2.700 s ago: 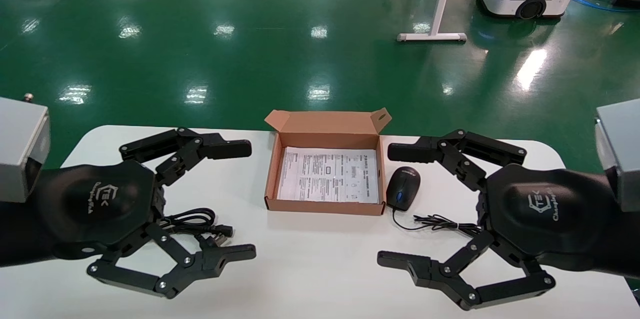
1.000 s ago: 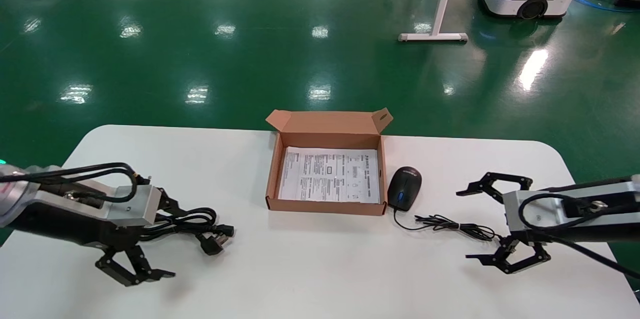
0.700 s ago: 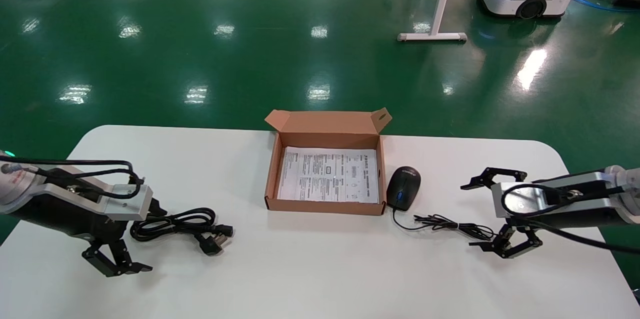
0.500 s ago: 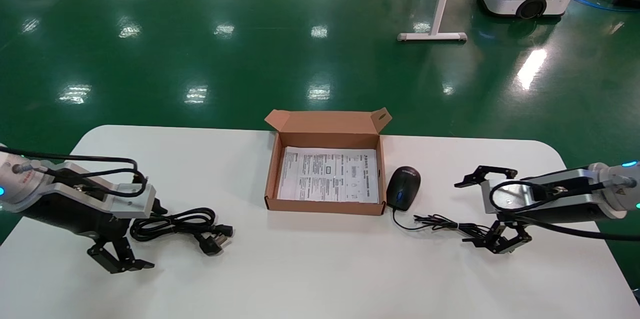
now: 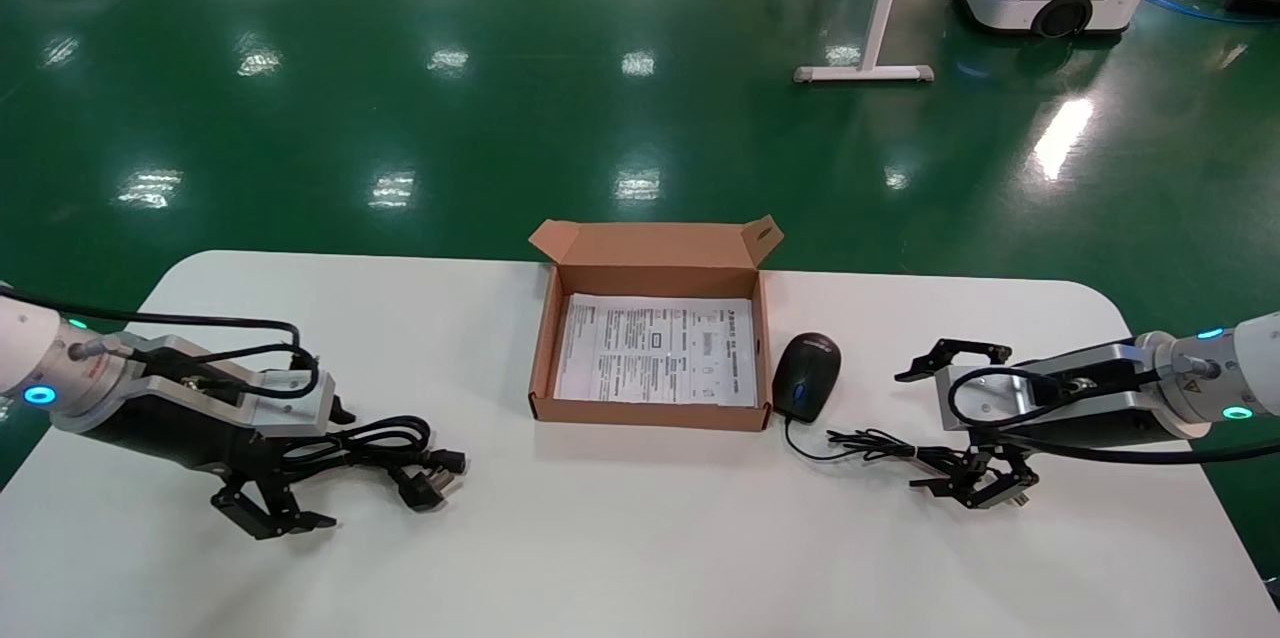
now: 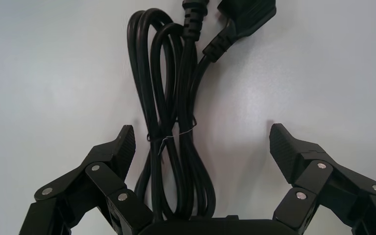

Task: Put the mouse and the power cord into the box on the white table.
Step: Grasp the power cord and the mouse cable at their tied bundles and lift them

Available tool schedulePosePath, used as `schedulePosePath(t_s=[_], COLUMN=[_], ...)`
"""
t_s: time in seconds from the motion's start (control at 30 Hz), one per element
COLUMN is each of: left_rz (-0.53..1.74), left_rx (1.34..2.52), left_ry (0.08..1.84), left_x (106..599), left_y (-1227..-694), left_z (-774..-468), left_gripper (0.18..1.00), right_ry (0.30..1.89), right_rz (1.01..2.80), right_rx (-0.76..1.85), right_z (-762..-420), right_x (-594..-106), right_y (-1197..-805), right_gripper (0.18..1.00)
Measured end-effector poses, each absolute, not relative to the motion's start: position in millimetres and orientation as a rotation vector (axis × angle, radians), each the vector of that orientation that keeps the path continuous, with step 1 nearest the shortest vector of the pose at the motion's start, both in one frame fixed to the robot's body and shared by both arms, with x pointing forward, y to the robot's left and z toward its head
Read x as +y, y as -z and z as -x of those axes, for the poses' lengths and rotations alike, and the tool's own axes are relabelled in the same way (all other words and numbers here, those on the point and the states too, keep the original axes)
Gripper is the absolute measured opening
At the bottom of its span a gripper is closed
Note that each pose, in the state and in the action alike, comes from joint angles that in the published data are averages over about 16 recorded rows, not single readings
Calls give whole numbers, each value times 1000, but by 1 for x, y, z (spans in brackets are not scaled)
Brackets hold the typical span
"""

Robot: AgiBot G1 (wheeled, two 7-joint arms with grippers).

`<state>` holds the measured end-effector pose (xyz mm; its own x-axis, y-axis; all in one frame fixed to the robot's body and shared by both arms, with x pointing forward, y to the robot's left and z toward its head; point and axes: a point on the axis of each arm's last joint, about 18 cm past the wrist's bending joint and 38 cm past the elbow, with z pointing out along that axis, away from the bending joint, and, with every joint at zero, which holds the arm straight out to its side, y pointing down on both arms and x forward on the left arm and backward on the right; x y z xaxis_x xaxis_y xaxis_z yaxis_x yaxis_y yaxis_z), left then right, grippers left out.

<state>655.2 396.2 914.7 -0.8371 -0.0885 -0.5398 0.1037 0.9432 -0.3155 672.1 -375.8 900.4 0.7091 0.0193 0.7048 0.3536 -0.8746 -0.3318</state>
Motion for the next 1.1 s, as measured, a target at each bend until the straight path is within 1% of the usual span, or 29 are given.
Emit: schedulePosePath(t_s=[0.27, 0.37, 0.5, 0.57, 0.7, 0.77, 0.9, 0.97, 1.1], left_rz=[-11, -12, -14, -14, -15, -16, -17, -17, -18], left_rx=[2522, 2521, 2521, 2520, 2520, 2520, 2520, 2520, 2520], left_ry=[449, 450, 452, 453, 454, 455, 457, 457, 458], left_x=[396, 396, 396, 396, 396, 396, 395, 395, 395], left_y=[-914, -914, -914, -914, -915, -915, -915, -915, -915], left_z=[-656, -656, -656, -655, -655, -655, -655, -655, -655], left_gripper=[972, 955, 905, 883, 808, 779, 678, 641, 533], right_ry=[1011, 1012, 1013, 1013, 1013, 1013, 1013, 1013, 1013], right_rz=[2472, 2471, 2469, 2468, 2467, 2467, 2466, 2466, 2465], right_rx=[-284, -286, -288, -289, -290, -290, -291, -291, -292], right_z=[-673, -673, -672, -672, -672, -672, -672, -672, -672], right_x=[-376, -376, -376, -376, -376, -376, -376, -376, -376], right_y=[-900, -901, -901, -901, -901, -901, -901, -901, -901], right_gripper=[972, 943, 907, 875, 821, 775, 700, 646, 553])
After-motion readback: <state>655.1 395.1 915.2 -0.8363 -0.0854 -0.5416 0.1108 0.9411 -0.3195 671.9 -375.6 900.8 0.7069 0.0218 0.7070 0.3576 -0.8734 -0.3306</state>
